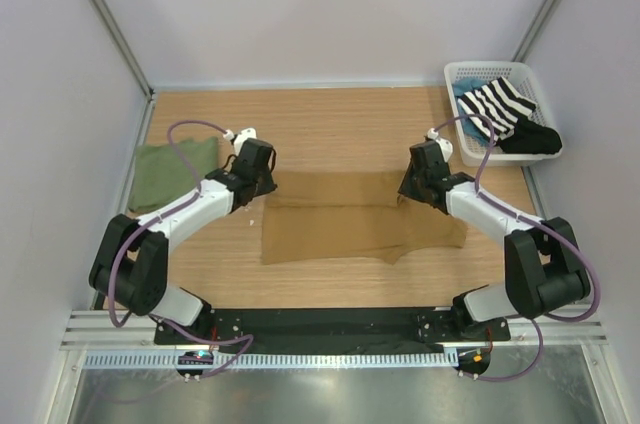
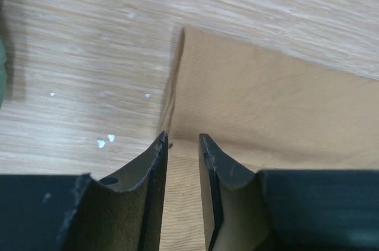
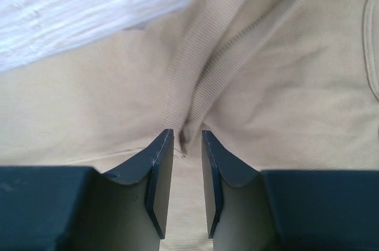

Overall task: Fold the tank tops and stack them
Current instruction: Fold the tank top

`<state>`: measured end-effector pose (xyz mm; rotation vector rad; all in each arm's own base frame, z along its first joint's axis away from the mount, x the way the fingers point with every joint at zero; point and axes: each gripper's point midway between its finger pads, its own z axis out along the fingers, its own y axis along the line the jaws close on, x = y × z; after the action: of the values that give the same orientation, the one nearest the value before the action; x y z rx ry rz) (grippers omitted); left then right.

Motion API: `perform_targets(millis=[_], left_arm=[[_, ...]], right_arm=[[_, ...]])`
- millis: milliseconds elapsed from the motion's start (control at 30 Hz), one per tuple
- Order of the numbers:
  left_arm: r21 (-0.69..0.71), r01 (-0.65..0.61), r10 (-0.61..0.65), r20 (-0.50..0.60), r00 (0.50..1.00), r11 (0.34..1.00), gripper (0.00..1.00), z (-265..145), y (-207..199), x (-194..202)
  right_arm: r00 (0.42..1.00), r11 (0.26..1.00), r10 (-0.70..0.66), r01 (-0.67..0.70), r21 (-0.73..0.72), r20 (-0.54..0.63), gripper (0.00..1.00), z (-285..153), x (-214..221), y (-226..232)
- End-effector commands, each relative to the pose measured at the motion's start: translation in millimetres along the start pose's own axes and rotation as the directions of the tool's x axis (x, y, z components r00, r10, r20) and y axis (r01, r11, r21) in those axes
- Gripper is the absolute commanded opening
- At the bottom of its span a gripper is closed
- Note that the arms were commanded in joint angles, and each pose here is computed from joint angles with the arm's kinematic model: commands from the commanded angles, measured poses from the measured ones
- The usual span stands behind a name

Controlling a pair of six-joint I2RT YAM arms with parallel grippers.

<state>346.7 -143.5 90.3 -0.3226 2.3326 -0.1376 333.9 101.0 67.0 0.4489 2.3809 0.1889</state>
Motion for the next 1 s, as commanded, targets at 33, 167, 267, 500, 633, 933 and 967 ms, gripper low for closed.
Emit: perform_targets(millis=[33,167,267,500,633,933,967], left_arm=[[0.105,0.031,-0.029,-0.020,0.999,0.994,0.24,2,-35,-15],[0.102,0.041,-0.031,-0.099,0.995,0.994,0.18,19,-38,7],[0.106,0.054,-0.040,-0.127,0.991,0.993,0.12,24,-37,19],[0.067,0.058,-0.043,-0.205,0.978,0.996,0.00,30,-14,62],[0.053,0.057,-0.043,-0.228,0.973,0.997,0.00,32,-6,76],[0.029,0.029,-0.024,-0.151,0.988,0.999,0.15,17,-4,44],[0.022,0.030,-0.027,-0.119,0.993,0.999,0.17,14,-7,32]], right_arm=[[1.000,0.999,0.001,0.001,-0.052,0.025,0.29,3,-21,24],[1.000,0.998,-0.006,0.005,-0.070,-0.019,0.25,11,-7,30],[0.998,0.998,-0.014,0.010,-0.065,-0.059,0.20,18,8,28],[0.994,0.999,-0.004,-0.001,-0.039,-0.111,0.14,25,37,12],[0.993,1.000,-0.004,0.001,-0.029,-0.121,0.13,28,39,11],[0.999,0.999,-0.030,0.030,0.031,-0.023,0.26,13,-6,13],[0.999,0.999,-0.033,0.034,0.040,-0.015,0.29,12,-11,12]])
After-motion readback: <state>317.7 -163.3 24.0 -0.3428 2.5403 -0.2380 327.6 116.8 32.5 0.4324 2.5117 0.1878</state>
